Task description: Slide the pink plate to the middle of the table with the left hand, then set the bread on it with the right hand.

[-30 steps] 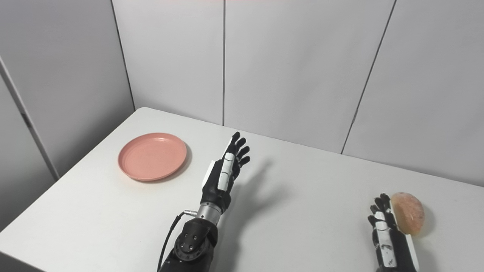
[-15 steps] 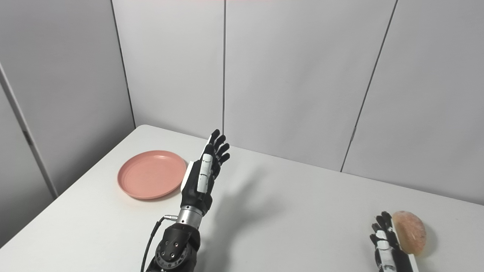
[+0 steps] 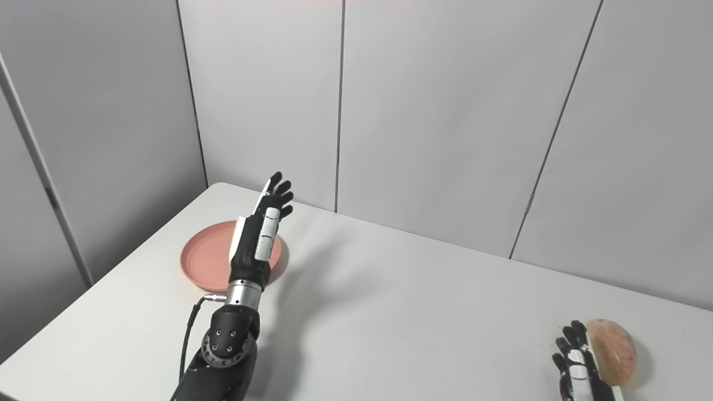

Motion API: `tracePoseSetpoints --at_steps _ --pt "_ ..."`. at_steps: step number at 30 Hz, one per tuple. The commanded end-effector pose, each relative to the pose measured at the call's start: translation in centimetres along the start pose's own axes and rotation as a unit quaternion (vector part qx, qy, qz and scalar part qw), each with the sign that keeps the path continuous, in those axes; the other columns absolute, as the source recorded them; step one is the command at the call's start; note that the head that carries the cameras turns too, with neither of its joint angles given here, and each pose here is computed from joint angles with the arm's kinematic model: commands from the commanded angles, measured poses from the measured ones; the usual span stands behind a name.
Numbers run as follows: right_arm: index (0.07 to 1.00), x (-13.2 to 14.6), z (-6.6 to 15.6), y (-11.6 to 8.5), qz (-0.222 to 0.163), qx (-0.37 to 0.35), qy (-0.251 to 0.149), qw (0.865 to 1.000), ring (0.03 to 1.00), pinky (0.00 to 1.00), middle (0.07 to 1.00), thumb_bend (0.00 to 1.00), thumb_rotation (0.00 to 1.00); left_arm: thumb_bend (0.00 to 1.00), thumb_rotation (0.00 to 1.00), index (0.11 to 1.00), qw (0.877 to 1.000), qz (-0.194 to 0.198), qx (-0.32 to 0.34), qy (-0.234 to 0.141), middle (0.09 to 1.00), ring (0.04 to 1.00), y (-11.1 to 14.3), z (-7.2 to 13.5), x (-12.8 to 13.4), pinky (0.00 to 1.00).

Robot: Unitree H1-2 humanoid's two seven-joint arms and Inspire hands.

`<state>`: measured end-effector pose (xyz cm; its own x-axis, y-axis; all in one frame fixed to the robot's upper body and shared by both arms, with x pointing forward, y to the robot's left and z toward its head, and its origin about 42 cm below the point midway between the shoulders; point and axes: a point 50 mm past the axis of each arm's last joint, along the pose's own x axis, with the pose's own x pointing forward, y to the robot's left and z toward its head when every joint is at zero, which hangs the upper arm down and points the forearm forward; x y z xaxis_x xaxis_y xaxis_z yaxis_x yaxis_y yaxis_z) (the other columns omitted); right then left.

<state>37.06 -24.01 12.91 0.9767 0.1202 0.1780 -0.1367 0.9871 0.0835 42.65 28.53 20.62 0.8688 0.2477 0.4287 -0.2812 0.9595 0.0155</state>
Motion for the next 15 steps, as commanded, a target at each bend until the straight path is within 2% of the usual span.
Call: tracePoseSetpoints --at_steps 1,6,9,15 --pt "1.0 0.8 1.7 0.0 0.008 -0.001 -0.029 1.0 1.0 1.0 1.0 0.43 0.9 0.76 1.0 0.937 0.999 0.011 0.002 -0.05 0.951 0.949 1.1 2.1 2.1 0.92" --pt "1.0 0.7 1.8 0.3 0.006 0.003 -0.03 1.0 1.0 1.0 1.0 0.42 0.9 0.77 1.0 0.901 0.997 0.052 0.031 -0.049 0.928 0.925 5.0 2.0 2.8 0.89" --pt "1.0 0.6 2.0 0.4 0.007 0.003 -0.03 1.0 1.0 1.0 1.0 0.4 0.9 0.78 1.0 0.895 0.995 0.064 0.056 -0.044 0.92 0.918 7.0 1.9 3.0 0.88" --pt "1.0 0.5 2.2 0.6 0.008 0.005 -0.03 1.0 1.0 1.0 1.0 0.39 0.9 0.77 1.0 0.889 0.993 0.082 0.079 -0.035 0.924 0.932 9.4 1.7 3.4 0.91"
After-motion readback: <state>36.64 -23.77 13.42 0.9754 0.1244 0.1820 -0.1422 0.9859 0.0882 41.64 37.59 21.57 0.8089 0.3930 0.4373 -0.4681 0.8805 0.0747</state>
